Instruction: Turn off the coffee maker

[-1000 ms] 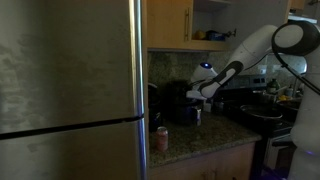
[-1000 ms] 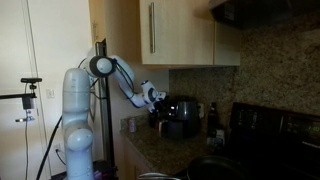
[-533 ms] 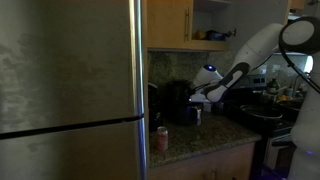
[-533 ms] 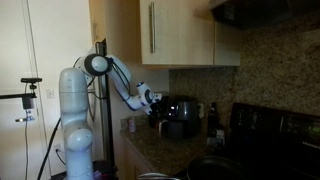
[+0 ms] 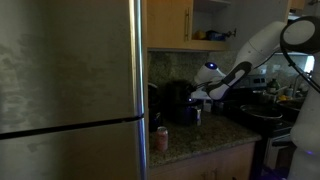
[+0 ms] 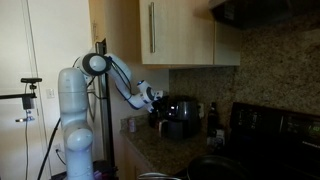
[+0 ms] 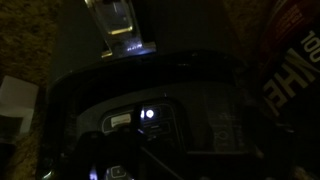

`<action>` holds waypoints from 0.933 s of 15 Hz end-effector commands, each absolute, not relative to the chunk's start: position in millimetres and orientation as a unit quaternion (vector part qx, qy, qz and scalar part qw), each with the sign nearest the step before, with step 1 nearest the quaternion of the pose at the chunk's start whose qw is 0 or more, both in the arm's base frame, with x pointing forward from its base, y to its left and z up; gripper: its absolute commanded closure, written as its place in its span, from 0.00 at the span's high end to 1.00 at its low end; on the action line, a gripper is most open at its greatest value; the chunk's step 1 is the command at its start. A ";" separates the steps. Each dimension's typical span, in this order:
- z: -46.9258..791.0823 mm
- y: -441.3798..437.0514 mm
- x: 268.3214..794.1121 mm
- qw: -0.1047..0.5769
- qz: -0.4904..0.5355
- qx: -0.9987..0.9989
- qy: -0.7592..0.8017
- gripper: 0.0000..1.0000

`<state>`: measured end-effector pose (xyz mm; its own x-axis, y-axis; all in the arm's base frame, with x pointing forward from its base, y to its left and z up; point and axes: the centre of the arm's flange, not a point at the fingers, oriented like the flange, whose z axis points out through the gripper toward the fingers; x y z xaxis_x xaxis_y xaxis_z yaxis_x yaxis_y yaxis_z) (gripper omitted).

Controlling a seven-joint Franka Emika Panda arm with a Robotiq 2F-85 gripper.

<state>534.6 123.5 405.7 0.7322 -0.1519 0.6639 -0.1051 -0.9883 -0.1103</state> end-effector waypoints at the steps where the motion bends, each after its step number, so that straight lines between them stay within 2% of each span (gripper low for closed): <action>1: 396.1 128.4 553.1 0.030 -0.361 -0.929 0.079 1.00; 10: 381.1 137.4 578.8 0.024 -0.354 -0.929 0.104 1.00; 14: 391.0 140.1 547.9 0.029 -0.321 -0.942 0.098 1.00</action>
